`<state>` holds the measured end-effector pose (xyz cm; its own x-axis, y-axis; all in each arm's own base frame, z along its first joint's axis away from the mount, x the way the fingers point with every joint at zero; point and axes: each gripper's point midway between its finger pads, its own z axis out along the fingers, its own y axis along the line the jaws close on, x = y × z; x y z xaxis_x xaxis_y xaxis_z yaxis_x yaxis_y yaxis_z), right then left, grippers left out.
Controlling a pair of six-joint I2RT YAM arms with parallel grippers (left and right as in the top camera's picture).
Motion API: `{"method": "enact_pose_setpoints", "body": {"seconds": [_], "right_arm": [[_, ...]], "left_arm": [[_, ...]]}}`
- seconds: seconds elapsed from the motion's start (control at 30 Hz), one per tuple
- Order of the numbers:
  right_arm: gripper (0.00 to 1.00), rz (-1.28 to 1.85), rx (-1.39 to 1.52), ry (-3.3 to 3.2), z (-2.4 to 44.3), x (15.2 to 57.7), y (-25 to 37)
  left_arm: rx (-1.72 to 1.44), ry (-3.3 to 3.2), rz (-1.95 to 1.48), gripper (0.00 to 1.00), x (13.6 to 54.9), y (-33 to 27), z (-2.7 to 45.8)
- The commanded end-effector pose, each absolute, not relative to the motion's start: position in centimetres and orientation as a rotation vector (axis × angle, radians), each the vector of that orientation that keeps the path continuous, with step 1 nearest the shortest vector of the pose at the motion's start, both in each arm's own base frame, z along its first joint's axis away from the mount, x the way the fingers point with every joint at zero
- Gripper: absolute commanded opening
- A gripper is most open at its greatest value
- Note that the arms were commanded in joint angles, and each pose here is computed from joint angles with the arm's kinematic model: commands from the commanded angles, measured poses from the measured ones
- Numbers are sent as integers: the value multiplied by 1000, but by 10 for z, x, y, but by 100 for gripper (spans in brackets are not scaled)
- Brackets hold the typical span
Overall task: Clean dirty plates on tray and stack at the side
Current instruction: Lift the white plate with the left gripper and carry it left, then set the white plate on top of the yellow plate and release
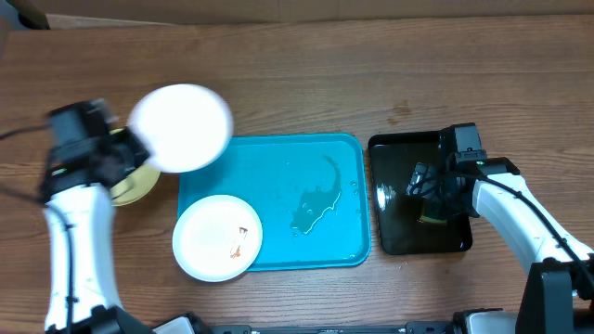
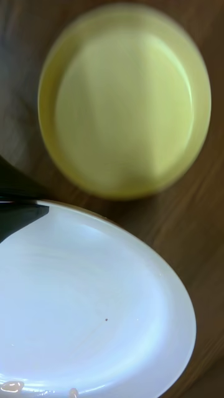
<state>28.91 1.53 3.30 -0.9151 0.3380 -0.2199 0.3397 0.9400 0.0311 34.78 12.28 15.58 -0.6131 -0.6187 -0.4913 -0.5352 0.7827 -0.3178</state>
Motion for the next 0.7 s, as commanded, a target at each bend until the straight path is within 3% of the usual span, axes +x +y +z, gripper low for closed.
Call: {"method": "enact_pose_setpoints", "body": {"seconds": [0.0, 0.23, 0.5, 0.57, 0.6, 0.67], "right_arm": [[100, -34, 516, 2845, 38, 290, 10], [100, -34, 516, 2845, 38, 290, 10], [100, -34, 516, 2845, 38, 290, 10], [100, -34, 516, 2845, 38, 290, 10], [100, -34, 516, 2845, 38, 290, 10], [100, -34, 516, 2845, 38, 290, 10]], "left_arm": [[-1068, 2307, -253, 4, 330, 170, 145], [-1332, 2264, -193, 4, 297, 233, 106], [-1402, 2262, -209, 4, 301, 247, 76], [-1388, 2250, -209, 23, 305, 249, 77], [-1381, 2245, -218, 50, 306, 249, 78], [-1360, 2240, -280, 88, 312, 243, 81]]}}
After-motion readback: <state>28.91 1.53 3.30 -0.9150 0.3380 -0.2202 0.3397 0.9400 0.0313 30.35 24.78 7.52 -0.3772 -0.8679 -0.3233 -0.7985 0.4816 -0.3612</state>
